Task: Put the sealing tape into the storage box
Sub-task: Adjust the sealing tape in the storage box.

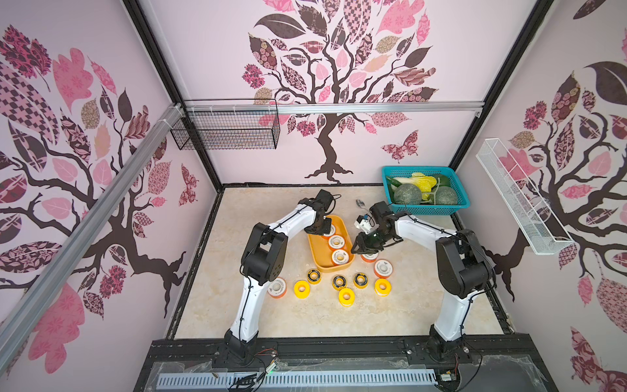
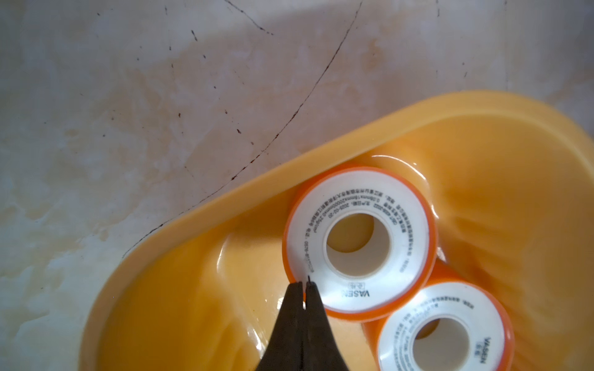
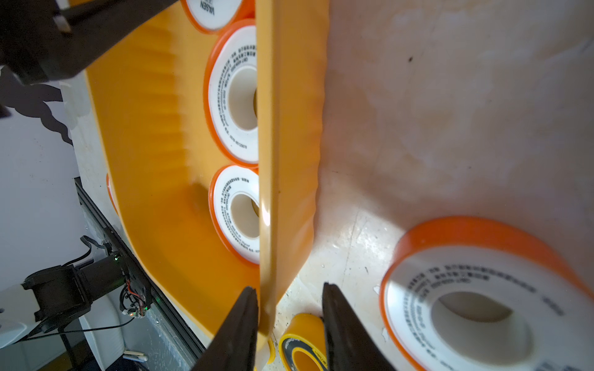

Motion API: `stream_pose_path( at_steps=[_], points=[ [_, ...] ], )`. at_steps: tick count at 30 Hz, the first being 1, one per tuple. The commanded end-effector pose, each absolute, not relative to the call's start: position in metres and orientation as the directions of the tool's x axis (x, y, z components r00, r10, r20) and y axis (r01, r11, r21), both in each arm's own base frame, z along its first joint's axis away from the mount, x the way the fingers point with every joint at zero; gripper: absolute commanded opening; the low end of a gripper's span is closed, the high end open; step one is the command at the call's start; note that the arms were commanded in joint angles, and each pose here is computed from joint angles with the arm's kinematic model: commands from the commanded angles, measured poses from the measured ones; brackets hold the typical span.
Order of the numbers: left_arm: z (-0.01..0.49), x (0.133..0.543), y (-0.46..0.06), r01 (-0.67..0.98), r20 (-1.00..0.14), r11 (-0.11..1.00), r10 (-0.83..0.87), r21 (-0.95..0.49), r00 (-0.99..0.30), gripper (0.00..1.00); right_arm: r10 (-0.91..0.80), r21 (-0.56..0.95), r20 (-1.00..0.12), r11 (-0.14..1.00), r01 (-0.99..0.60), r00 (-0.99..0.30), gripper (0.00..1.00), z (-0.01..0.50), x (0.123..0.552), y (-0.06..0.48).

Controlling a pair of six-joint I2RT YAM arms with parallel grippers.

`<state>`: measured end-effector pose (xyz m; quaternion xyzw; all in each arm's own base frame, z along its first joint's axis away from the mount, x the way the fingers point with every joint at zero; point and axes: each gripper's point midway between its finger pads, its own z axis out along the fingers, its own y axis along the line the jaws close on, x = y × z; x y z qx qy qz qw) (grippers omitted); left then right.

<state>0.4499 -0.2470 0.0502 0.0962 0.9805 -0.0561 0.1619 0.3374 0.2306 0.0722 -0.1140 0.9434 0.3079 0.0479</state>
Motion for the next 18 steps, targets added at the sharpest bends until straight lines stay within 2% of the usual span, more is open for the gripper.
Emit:
stream_pose_path(
  at_steps=[1,11,18],
  points=[
    [0.026,0.442,-0.258,0.226,-0.271,0.966,0.186,-0.125,-0.944,0.06,-0.197,0.574,-0.190,0.773,-0.272,-0.962,0.38,0.083,0.342,0.234],
    [0.032,0.445,-0.266,0.239,-0.284,0.957,0.186,-0.163,-0.941,0.16,-0.197,0.571,-0.196,0.773,-0.276,-0.961,0.38,0.086,0.342,0.234],
    [0.063,0.450,-0.268,0.247,-0.340,0.953,0.177,-0.174,-0.924,0.30,-0.189,0.543,-0.223,0.791,-0.282,-0.956,0.39,0.091,0.346,0.229]
  ],
)
